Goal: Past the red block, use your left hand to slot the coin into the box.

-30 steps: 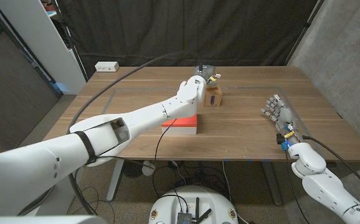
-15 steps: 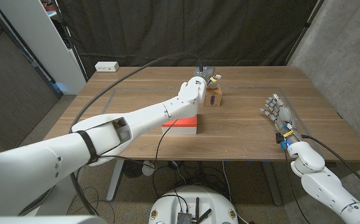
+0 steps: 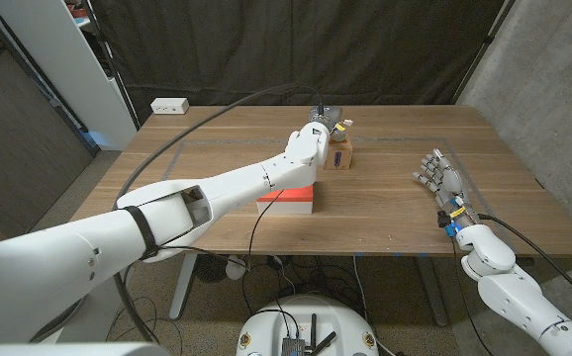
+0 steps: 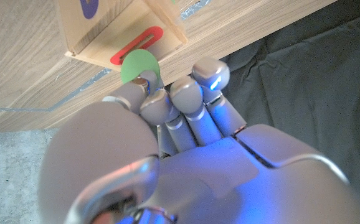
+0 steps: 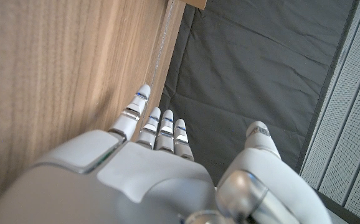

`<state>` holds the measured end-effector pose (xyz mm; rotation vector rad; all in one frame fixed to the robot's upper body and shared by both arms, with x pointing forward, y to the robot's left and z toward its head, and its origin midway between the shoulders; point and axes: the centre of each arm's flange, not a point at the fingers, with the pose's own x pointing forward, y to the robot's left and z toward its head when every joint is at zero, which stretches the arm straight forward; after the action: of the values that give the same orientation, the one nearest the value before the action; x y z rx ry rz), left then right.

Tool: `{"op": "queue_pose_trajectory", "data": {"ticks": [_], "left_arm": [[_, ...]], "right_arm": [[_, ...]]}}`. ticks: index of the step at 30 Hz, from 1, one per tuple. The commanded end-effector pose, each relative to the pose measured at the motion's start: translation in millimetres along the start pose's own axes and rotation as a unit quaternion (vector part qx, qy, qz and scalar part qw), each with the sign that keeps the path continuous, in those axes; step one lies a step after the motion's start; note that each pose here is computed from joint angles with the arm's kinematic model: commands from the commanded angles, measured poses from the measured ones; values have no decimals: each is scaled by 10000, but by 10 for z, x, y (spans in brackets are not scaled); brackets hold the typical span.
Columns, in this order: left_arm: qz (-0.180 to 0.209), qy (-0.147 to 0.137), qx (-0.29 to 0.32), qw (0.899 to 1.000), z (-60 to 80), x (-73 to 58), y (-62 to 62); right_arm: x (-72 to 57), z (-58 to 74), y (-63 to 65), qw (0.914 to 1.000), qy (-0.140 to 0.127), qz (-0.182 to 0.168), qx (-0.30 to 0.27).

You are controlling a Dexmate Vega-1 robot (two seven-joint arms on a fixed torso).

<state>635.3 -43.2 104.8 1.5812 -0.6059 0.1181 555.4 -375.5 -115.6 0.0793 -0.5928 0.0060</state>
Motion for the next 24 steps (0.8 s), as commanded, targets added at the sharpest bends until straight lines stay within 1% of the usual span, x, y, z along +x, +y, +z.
{"op": "queue_pose_trajectory", "data": {"ticks": [1, 10, 24], "left_arm": [[-42, 33, -41, 10000, 44, -5, -20], [-44, 97, -70, 9999, 61, -20, -34], [-109, 202, -156, 9996, 60, -12, -145]], "right_arm": [[3, -9, -19, 10000, 12, 14, -11], [2, -18, -32, 10000, 60, 37, -11], [2, -3, -64, 9998, 149, 79, -67]]}}
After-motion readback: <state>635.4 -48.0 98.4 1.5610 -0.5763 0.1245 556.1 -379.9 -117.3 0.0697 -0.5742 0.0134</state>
